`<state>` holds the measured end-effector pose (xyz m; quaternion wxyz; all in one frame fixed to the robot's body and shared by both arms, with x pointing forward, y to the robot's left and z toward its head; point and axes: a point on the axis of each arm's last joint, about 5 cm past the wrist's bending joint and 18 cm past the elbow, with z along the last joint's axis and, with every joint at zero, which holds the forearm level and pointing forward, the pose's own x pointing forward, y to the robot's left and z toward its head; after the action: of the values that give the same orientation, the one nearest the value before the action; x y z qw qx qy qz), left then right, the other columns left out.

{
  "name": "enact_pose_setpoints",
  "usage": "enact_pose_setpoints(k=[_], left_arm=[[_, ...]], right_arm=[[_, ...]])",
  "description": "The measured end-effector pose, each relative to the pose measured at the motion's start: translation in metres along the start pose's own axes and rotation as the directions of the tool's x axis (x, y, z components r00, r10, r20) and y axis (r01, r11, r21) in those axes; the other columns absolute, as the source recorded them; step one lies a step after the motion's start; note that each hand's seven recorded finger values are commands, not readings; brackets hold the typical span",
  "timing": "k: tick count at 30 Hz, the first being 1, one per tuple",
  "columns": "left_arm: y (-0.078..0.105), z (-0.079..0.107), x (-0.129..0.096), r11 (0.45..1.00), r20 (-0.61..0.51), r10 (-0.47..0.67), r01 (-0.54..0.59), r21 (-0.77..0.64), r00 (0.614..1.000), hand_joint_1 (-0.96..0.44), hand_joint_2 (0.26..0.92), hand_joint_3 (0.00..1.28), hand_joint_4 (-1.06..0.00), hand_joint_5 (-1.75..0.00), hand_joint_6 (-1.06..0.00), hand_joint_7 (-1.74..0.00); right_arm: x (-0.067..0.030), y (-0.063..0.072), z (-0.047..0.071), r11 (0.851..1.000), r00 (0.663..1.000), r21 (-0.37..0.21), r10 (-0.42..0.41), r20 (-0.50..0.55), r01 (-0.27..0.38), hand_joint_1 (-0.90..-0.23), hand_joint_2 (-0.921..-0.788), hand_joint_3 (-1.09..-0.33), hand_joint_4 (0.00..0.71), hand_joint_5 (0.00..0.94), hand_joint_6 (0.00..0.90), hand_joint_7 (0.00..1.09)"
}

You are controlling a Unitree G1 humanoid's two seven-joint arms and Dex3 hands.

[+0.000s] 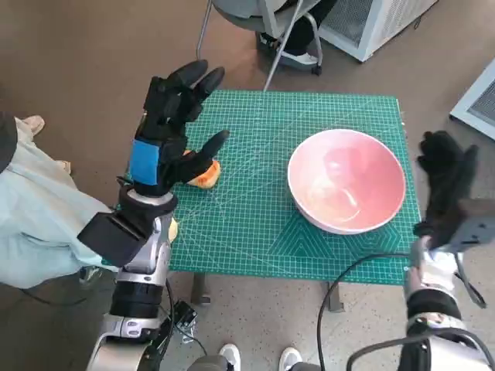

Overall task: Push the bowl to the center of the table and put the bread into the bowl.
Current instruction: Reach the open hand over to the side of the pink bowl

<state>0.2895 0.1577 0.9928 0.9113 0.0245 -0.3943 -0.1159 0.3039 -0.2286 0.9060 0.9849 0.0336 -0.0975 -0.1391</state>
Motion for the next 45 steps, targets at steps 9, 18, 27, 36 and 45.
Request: enact_pose_setpoints(k=[9,18,27,36,45], left_arm=[[0.003,0.0,-0.006,1.0,-0.019,0.007,-0.007,0.0,1.0,-0.36,0.921,0.29,-0.4,-0.19,-0.22,-0.63],[0.01,0.004,-0.011,1.0,-0.017,0.013,-0.013,0.007,1.0,-0.37,0.921,0.28,-0.42,-0.13,-0.23,-0.57],[0.015,0.007,-0.016,0.999,-0.016,0.024,-0.023,0.034,1.0,-0.38,0.921,0.27,-0.45,-0.07,-0.27,-0.47],[0.018,0.008,-0.022,0.997,-0.033,0.047,-0.045,0.06,0.998,-0.38,0.921,0.27,-0.45,-0.06,-0.29,-0.45],[0.018,0.009,-0.029,0.996,-0.048,0.068,-0.065,0.066,0.996,-0.37,0.921,0.27,-0.46,-0.03,-0.33,-0.39]], right_arm=[[0.0007,0.019,-0.005,0.994,0.995,0.113,0.007,-0.095,0.004,-0.525,-0.921,-0.922,0.282,0.013,0.123,0.58],[0.002,0.034,-0.007,0.97,0.986,0.24,0.021,-0.164,0.019,-0.506,-0.921,-0.875,0.263,0.002,0.122,0.58],[0.0025,0.054,-0.006,0.95,0.978,0.312,0.069,-0.199,-0.004,-0.513,-0.921,-0.825,0.262,0.001,0.14,0.59],[0.0077,0.077,0.003,0.954,0.975,0.296,0.114,-0.189,-0.054,-0.535,-0.921,-0.816,0.286,0.013,0.165,0.63],[0.0106,0.095,0.01,0.965,0.969,0.253,0.132,-0.211,-0.076,-0.543,-0.921,-0.828,0.31,0.021,0.175,0.65]])
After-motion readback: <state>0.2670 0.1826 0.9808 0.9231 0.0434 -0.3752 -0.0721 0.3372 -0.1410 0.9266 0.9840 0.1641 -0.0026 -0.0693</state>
